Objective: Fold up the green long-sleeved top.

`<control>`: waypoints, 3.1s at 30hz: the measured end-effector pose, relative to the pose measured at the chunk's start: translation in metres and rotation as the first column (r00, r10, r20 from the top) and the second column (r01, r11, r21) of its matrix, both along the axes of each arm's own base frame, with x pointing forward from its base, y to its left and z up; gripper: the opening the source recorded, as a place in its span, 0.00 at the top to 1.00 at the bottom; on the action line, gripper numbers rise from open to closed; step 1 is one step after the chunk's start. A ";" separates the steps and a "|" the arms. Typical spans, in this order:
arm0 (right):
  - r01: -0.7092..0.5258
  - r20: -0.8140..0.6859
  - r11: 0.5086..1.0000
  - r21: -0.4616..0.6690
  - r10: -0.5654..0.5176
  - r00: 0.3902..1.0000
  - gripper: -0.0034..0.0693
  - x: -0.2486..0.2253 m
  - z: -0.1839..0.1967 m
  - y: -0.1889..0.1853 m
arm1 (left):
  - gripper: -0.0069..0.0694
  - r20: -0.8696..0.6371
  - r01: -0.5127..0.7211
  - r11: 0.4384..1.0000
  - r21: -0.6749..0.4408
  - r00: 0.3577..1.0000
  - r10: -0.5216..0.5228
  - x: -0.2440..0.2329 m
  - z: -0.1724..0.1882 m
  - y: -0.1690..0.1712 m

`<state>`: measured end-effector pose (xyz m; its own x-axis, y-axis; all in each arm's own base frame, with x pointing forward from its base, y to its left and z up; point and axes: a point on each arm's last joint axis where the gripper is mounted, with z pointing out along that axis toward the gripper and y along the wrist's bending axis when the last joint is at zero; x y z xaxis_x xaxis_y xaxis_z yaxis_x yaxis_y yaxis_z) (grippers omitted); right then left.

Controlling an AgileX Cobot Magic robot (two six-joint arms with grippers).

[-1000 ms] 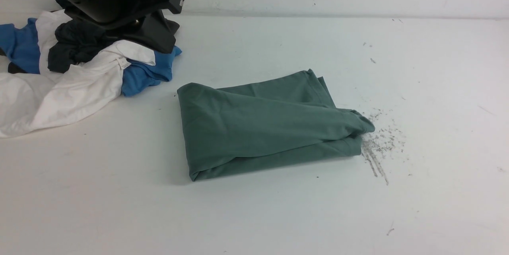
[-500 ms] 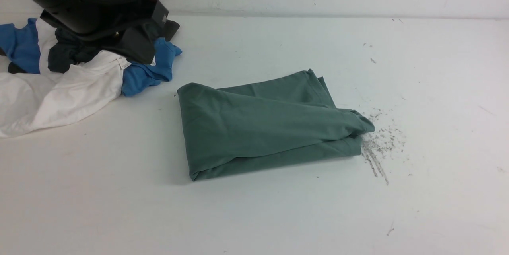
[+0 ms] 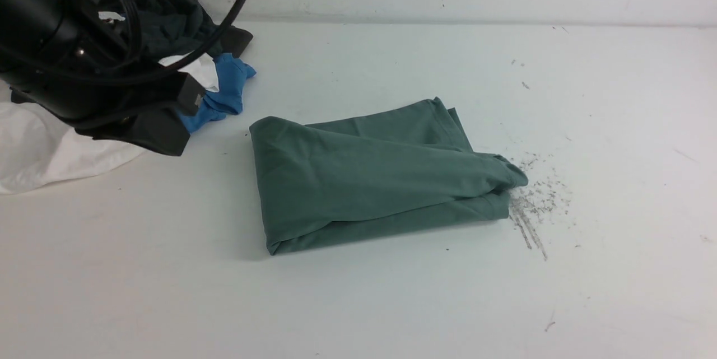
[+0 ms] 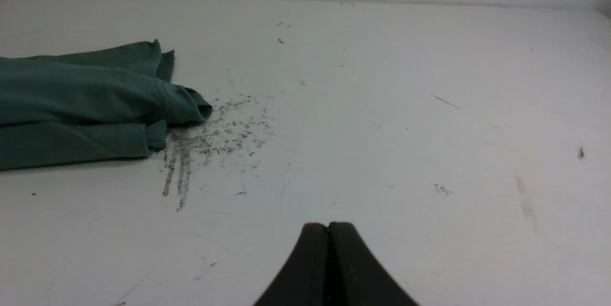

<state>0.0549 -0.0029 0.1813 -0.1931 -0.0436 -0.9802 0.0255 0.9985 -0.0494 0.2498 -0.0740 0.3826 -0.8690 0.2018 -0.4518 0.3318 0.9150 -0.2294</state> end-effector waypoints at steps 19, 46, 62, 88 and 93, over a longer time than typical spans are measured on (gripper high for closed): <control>0.000 -0.001 1.000 -0.005 0.000 1.000 0.98 0.000 0.000 0.000 | 0.92 0.482 -0.036 0.988 -0.150 0.870 0.105 -0.190 -0.012 0.039; 0.004 -0.001 1.000 0.010 -0.004 1.000 0.98 0.000 0.000 0.000 | 0.92 0.694 -0.174 0.972 -0.157 0.681 0.234 -0.190 -0.167 0.057; 0.004 -0.001 1.000 0.010 -0.004 1.000 0.98 0.000 0.000 0.000 | 0.92 0.710 -0.305 0.945 -0.116 0.640 0.294 -0.197 -0.211 0.068; 0.004 -0.001 1.000 0.010 -0.004 1.000 0.98 0.000 0.000 0.000 | 0.92 0.710 -0.306 0.945 -0.117 0.640 0.295 -0.197 -0.211 0.068; 0.004 -0.001 1.000 0.010 -0.004 1.000 0.98 0.000 0.000 0.000 | 0.92 0.710 -0.306 0.945 -0.117 0.640 0.295 -0.197 -0.211 0.068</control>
